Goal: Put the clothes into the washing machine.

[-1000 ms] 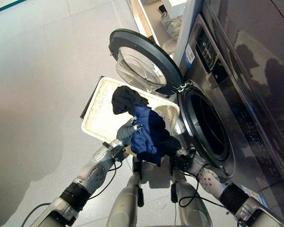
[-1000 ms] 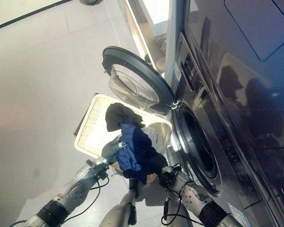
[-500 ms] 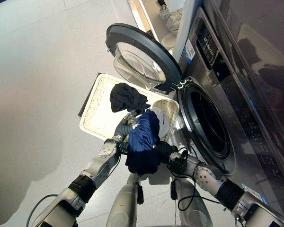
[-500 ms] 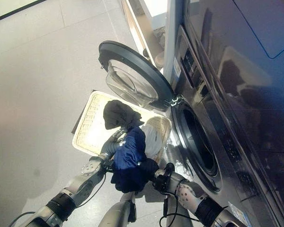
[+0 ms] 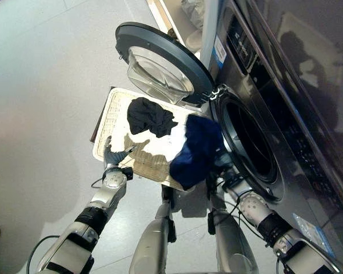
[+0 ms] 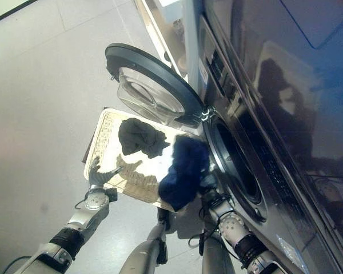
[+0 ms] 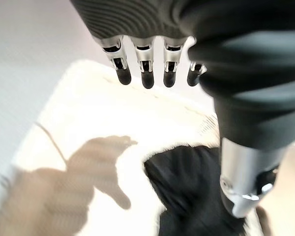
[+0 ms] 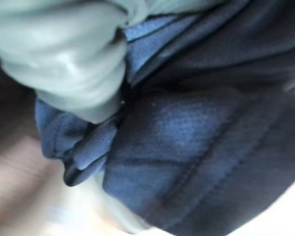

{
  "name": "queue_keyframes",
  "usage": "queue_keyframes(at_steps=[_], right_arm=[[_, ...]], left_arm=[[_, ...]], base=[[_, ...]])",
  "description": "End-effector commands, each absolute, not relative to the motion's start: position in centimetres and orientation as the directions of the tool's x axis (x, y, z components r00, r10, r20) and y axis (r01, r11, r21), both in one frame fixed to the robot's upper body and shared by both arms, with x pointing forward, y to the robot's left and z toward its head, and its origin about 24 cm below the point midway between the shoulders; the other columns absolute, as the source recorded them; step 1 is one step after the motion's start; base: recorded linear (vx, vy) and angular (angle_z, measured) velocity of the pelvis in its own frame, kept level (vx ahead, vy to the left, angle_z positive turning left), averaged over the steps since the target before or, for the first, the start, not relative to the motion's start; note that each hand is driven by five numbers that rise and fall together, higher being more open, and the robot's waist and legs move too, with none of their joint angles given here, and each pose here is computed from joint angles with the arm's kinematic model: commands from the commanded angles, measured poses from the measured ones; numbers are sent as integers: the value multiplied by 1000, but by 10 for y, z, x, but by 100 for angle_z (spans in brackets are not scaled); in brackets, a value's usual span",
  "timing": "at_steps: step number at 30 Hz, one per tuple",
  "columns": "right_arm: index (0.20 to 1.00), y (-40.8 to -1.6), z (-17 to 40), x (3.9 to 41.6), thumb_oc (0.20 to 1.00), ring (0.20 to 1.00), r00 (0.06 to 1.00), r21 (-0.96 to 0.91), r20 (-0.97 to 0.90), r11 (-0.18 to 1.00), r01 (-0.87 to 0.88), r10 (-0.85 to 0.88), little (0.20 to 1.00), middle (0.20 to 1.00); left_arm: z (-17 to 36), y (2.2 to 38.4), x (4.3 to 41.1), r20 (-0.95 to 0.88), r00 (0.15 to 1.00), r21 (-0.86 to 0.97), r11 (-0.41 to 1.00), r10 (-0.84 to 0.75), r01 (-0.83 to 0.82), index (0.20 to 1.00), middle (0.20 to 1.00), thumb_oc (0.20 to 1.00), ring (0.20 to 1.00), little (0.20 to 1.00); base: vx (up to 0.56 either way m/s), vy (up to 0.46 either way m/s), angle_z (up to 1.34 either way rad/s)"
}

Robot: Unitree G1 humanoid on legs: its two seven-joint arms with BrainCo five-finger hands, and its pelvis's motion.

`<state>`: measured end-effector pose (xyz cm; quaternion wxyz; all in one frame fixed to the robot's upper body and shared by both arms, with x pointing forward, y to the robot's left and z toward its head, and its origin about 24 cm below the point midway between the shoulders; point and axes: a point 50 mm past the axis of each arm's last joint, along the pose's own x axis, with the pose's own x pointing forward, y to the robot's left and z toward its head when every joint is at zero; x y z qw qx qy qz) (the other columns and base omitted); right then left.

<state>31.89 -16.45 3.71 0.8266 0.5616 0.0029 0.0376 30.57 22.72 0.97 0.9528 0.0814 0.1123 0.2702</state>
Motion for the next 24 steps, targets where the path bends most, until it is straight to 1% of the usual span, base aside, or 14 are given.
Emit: queue_keyframes(at_steps=[1, 3, 4, 6, 9, 11, 12, 14, 15, 18, 19, 21, 22, 24], right_arm=[[200, -205, 45, 324, 200, 200, 959, 983, 5, 176, 47, -284, 200, 200], [200, -232, 47, 327, 200, 200, 910, 988, -43, 119, 101, -413, 200, 200], [200, -236, 48, 327, 200, 200, 899, 988, -49, 110, 107, -435, 200, 200], [200, -278, 70, 332, 200, 200, 782, 990, -102, 16, 142, -614, 200, 200], [200, -315, 99, 332, 200, 200, 647, 990, -127, -57, 128, -752, 200, 200], [200, -318, 102, 332, 200, 200, 637, 990, -127, -61, 126, -760, 200, 200], [200, -324, 110, 331, 200, 200, 615, 991, -127, -68, 119, -779, 200, 200], [200, -324, 110, 331, 200, 200, 615, 991, -127, -68, 119, -779, 200, 200], [200, -348, 139, 324, 200, 200, 491, 993, -118, -112, 41, -863, 200, 200], [200, -348, 139, 324, 200, 200, 491, 993, -118, -112, 41, -863, 200, 200], [200, -376, 171, 300, 200, 200, 264, 958, -132, -192, -215, -955, 200, 200], [200, -376, 171, 300, 200, 200, 264, 958, -132, -192, -215, -955, 200, 200], [200, -387, 192, 285, 200, 200, 170, 925, -161, -209, -317, -972, 200, 200], [200, -387, 192, 285, 200, 200, 170, 925, -161, -209, -317, -972, 200, 200]], left_arm=[[-3, 223, 298, -196, 817, 87, 840, 542, -536, 1000, 1000, 1000, 1000, 1000], [-14, 222, 292, -231, 814, 73, 844, 532, -531, 1000, 1000, 1000, 1000, 1000], [-15, 222, 291, -235, 815, 73, 846, 530, -529, 1000, 1000, 1000, 1000, 1000], [-30, 218, 282, -269, 816, 85, 857, 511, -509, 1000, 1000, 1000, 1000, 1000], [-41, 214, 273, -297, 821, 86, 870, 487, -485, 1000, 1000, 1000, 1000, 1000], [-41, 213, 273, -298, 823, 85, 872, 484, -482, 1000, 1000, 1000, 1000, 1000], [-43, 212, 270, -303, 823, 86, 874, 481, -479, 1000, 1000, 1000, 1000, 1000], [-43, 212, 270, -303, 823, 86, 874, 481, -479, 1000, 1000, 1000, 1000, 1000], [-49, 212, 263, -320, 826, 87, 883, 464, -462, 1000, 1000, 1000, 1000, 1000], [-49, 212, 263, -320, 826, 87, 883, 464, -462, 1000, 1000, 1000, 1000, 1000], [-50, 218, 259, -310, 839, 96, 893, 447, -440, 1000, 1000, 1000, 1000, 1000], [-50, 218, 259, -310, 839, 96, 893, 447, -440, 1000, 1000, 1000, 1000, 1000], [-43, 224, 262, -280, 860, 114, 904, 427, -412, 1000, 1000, 1000, 1000, 1000], [-43, 224, 262, -280, 860, 114, 904, 427, -412, 1000, 1000, 1000, 1000, 1000]], base=[[109, 75, -1], [69, 41, -6], [45, 12, -9], [80, 1, -2], [65, -25, -2], [25, -13, 4], [9, -3, 7], [38, -17, 5], [67, -32, 2], [31, -57, 1], [25, -139, 2], [16, -133, -10], [7, -127, -22], [3, -63, -11]])
